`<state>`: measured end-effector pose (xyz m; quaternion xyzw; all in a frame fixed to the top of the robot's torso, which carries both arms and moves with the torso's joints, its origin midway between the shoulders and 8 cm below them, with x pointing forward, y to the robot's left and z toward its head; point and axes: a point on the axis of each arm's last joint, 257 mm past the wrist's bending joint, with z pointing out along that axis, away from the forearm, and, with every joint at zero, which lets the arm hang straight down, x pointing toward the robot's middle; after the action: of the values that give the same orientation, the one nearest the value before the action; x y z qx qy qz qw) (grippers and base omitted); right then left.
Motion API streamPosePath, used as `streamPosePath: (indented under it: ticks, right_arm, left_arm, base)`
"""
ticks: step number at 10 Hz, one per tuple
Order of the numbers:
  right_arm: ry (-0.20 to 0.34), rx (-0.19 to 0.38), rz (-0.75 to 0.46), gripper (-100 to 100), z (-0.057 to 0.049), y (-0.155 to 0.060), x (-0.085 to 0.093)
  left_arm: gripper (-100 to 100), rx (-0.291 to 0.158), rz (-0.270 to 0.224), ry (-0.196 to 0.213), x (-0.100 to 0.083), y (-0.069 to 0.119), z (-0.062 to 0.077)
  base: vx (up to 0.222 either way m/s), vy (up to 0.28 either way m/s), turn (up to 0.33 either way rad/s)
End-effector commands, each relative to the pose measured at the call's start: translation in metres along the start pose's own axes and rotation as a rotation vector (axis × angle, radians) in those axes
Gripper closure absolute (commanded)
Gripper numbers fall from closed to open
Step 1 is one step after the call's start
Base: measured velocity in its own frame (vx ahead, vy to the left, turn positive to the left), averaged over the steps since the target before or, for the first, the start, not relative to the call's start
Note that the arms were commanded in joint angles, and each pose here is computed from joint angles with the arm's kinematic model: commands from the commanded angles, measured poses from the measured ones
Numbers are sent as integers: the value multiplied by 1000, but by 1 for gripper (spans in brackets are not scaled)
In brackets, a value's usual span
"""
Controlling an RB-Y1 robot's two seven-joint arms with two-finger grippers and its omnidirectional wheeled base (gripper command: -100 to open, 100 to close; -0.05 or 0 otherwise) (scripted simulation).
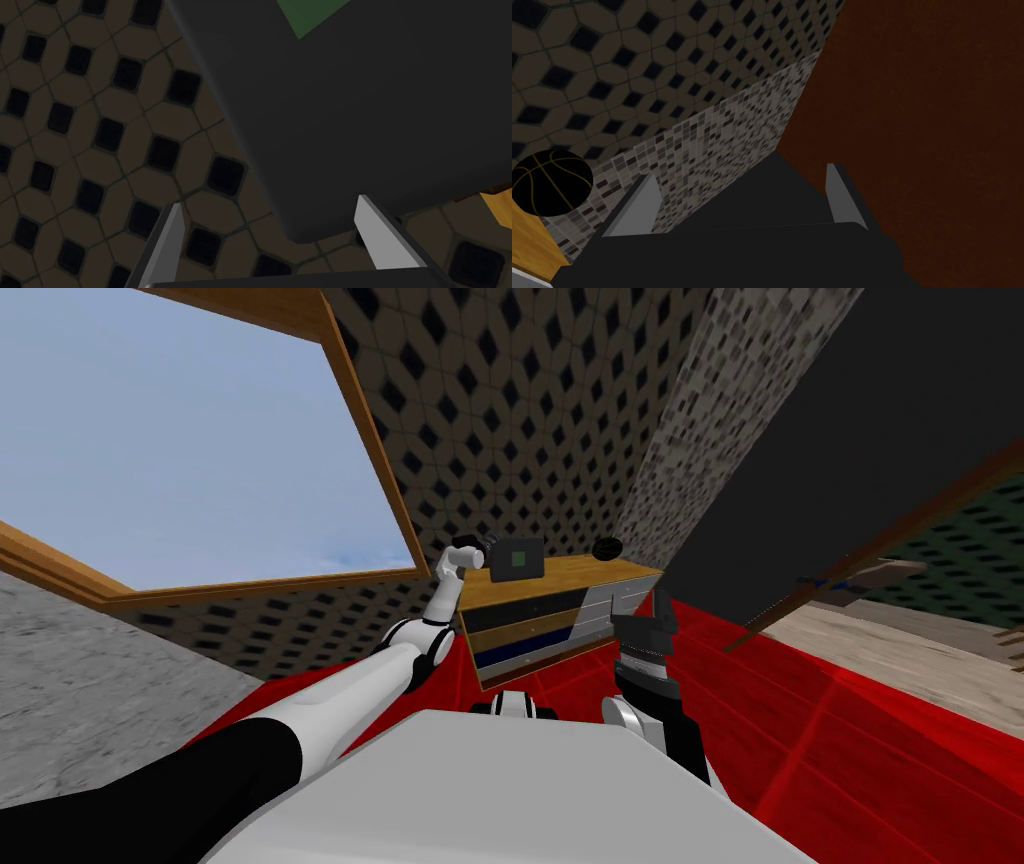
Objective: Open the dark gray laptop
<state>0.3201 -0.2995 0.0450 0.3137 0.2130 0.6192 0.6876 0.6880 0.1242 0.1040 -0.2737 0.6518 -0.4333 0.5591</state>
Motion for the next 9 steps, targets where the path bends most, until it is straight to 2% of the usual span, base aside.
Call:
streamPosePath:
  ticks: [1,3,4,6,7,8,9]
  right_arm:
    - [0,0,0,0,0,0,0]
    - [0,0,0,0,0,0,0]
    - [0,0,0,0,0,0,0]
    - [0,0,0,0,0,0,0]
    - [0,0,0,0,0,0,0]
    - [0,0,0,0,0,0,0]
    - [0,0,0,0,0,0,0]
  left_arm:
    - [-100,47,15,35,23,-24,15]
    - [-100,-1,6,48,28,-1,23]
    - [-100,71,30,70,49,-37,30]
    - [-100,23,23,84,55,-17,39]
    - [-100,35,25,79,53,-22,36]
    - [100,-27,1,53,30,11,28]
    - [100,-4,6,48,28,0,23]
  base:
    - [-32,-13,192]
    - [-13,-7,-27]
    - [-27,-6,347]
    - [-24,-8,68]
    - [-6,-1,-13]
    - [33,1,-333]
    - [36,16,-172]
